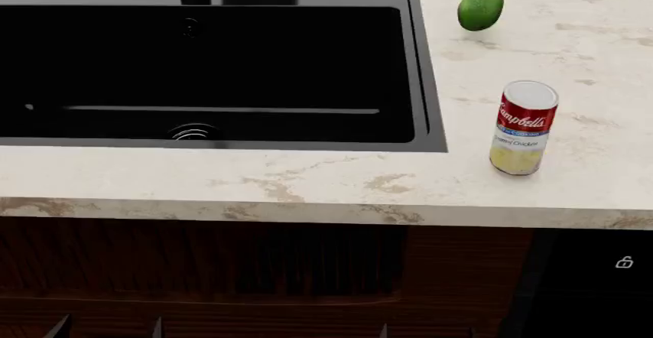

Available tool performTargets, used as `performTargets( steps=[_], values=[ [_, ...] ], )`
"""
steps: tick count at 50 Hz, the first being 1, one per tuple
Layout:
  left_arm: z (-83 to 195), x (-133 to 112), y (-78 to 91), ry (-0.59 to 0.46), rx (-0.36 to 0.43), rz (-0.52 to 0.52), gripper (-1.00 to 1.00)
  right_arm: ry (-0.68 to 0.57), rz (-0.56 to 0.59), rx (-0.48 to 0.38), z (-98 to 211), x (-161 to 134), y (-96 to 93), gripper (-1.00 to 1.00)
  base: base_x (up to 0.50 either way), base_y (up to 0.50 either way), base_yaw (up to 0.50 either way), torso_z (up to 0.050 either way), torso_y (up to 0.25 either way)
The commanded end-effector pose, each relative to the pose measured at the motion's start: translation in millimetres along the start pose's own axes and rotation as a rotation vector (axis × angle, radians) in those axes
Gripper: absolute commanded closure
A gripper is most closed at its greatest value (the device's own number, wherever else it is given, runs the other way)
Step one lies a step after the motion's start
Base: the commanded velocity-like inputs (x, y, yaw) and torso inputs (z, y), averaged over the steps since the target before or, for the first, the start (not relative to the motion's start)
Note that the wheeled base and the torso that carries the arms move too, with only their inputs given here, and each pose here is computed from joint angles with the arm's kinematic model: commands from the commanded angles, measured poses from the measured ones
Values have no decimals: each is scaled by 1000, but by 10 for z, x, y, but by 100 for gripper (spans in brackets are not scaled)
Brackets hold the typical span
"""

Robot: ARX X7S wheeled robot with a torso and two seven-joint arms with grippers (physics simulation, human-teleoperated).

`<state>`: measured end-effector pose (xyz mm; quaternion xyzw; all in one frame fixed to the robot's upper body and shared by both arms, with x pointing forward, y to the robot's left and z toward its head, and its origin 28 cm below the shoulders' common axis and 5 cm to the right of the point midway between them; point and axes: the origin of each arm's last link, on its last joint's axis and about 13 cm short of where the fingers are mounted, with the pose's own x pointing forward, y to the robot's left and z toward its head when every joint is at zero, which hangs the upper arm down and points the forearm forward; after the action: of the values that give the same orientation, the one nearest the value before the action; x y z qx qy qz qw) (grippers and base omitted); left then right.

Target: Pick the canned food from the counter and place it in the sink

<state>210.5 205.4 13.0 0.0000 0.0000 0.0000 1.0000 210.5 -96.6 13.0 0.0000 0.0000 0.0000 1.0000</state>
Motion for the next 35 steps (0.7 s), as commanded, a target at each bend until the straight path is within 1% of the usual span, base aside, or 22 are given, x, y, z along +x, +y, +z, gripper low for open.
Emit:
performTargets(
  steps=[1, 35],
  values=[
    [-3, 0, -3, 0, 0, 0, -100, 0, 0, 0, 8, -2, 2, -100, 0, 0, 0, 0, 0],
    [-9, -23, 5, 4, -1, 2, -100, -14, -3, -3, 17, -27, 14, -100, 0, 0, 0, 0, 0]
  ],
)
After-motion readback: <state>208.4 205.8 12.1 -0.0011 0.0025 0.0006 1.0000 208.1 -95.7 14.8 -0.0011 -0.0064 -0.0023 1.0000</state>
